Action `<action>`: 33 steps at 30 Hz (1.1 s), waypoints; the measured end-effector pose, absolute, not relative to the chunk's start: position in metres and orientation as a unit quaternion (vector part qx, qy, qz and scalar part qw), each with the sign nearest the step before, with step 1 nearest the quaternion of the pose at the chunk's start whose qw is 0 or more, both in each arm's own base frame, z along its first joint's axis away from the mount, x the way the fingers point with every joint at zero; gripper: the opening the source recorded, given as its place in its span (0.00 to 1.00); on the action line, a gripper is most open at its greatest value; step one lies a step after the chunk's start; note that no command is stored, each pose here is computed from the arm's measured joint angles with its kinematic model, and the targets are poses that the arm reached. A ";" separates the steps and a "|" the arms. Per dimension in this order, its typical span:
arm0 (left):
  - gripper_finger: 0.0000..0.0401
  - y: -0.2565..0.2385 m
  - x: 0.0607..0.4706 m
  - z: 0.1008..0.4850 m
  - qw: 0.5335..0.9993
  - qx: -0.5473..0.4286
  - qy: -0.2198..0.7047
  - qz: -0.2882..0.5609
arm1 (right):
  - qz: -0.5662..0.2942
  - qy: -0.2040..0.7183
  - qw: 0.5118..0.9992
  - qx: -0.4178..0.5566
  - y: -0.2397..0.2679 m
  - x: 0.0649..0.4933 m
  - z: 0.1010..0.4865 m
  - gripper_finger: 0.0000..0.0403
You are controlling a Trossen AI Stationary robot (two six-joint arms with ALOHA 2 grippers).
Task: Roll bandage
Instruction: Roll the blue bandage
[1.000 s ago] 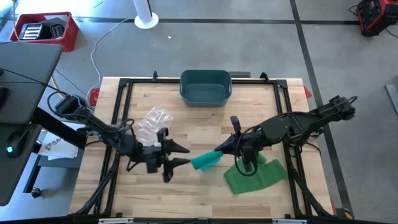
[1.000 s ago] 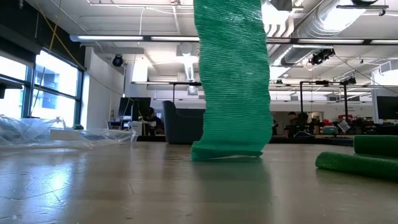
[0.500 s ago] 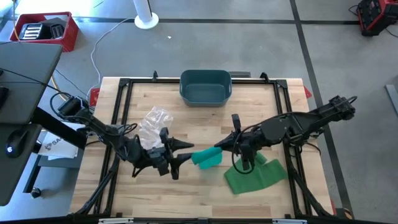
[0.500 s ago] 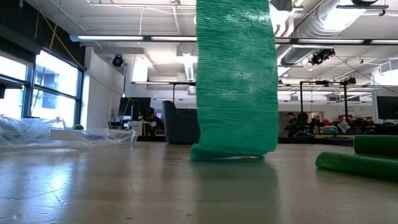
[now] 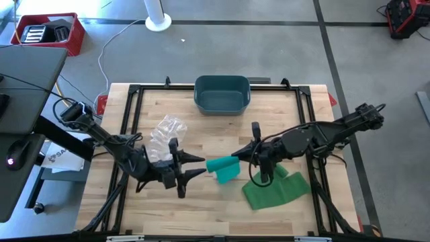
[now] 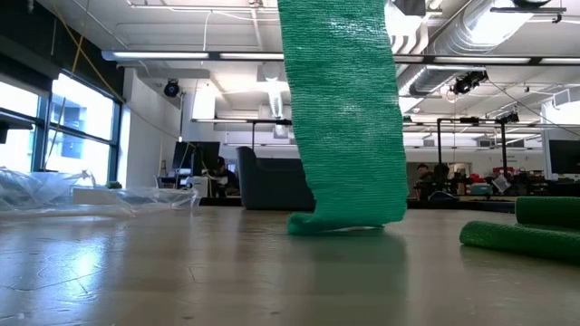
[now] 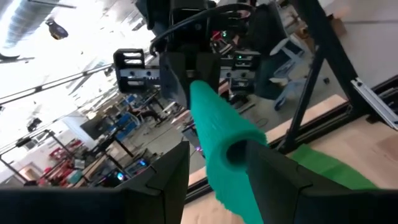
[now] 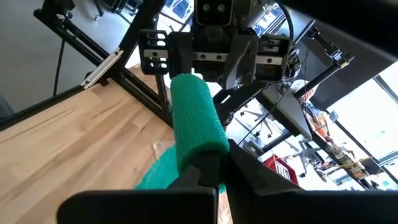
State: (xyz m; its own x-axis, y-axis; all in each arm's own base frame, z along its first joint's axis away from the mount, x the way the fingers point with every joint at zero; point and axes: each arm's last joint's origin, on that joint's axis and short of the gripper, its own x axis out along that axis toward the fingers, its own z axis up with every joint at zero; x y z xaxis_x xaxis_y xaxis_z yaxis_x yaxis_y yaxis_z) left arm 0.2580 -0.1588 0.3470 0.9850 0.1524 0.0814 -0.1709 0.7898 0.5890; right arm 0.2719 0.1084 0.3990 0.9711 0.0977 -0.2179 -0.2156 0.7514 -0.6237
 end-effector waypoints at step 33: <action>0.18 -0.133 0.277 0.346 0.967 0.241 -0.028 0.079 | 0.034 0.088 0.930 -0.354 0.125 0.263 0.401 0.00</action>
State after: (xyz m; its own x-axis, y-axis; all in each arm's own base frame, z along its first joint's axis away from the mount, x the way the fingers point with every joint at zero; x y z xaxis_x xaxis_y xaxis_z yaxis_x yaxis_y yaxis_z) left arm 0.2768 -0.1325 0.3457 0.9858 0.1400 0.0929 -0.1672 0.8714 0.4613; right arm 0.2632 0.1251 0.4009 0.9821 0.0014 -0.1882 -0.1262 0.7468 -0.6530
